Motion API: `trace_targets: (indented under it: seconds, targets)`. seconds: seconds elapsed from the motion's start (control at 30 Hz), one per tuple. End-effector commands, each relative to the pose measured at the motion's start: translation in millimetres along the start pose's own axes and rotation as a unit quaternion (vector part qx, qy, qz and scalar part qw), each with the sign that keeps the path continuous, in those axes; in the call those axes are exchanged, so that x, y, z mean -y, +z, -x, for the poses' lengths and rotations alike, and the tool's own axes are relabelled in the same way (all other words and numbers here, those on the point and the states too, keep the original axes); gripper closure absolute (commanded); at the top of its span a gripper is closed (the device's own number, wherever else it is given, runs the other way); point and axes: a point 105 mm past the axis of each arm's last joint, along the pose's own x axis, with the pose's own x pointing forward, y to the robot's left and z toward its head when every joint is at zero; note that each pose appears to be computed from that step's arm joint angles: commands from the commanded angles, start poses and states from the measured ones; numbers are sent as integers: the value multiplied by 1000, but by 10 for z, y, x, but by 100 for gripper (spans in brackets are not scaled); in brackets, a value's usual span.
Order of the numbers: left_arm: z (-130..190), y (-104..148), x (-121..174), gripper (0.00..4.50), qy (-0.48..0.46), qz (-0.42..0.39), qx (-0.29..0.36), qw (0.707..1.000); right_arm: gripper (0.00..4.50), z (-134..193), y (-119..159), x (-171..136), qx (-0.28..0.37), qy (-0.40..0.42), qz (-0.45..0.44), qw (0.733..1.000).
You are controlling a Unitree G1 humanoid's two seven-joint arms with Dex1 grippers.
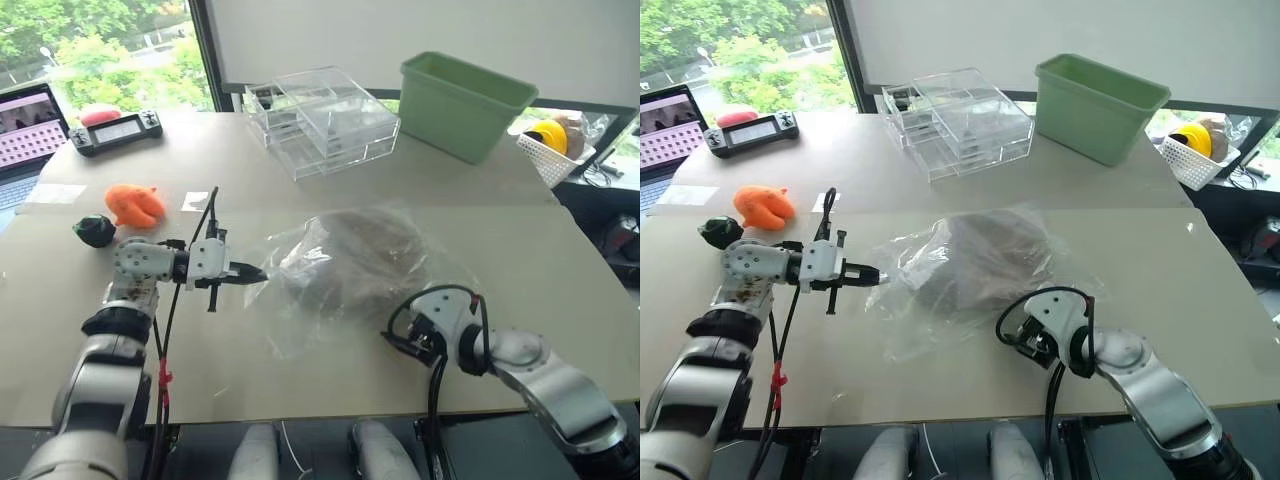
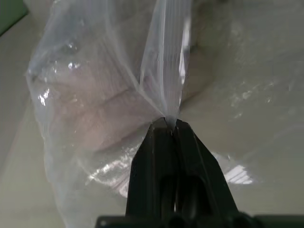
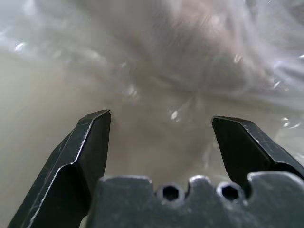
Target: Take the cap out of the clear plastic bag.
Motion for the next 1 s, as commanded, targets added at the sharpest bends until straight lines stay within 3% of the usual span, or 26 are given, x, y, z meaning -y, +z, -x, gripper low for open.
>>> trace_targets:
  seconds: [0.03, 0.17, 0.3, 0.5, 0.67, 0.8, 0.9, 1.0]
  targets:
    - [-28, 390, 160, 444, -66, 44, 36, 996, 53, 168, -166, 373, -39, -74, -12, 996]
    - [-67, 466, 173, 444, -75, 66, 41, 994, 53, 417, -95, 588, -29, -110, -13, 993]
    - [-221, 538, 113, 444, -73, 63, 68, 993, 53, 885, 97, 940, -2, -187, -8, 982]
    - [-573, 581, 74, 444, -107, 80, 108, 985, 53, 1240, 766, 931, 148, -181, -29, 972]
    - [-943, 486, 19, 444, -138, 131, 133, 973, 53, 1344, 1337, 648, 296, -93, -59, 949]
    - [-1051, 496, -67, 444, -145, 139, 138, 970, 53, 1401, 1547, 249, 346, 25, -49, 936]
    - [-1190, 515, -180, 444, -143, 126, 138, 972, 53, 1422, 1544, -132, 348, 140, -62, 925]
    - [-1263, 485, -263, 444, -147, 118, 126, 974, 53, 1455, 1574, -280, 351, 195, -105, 910]
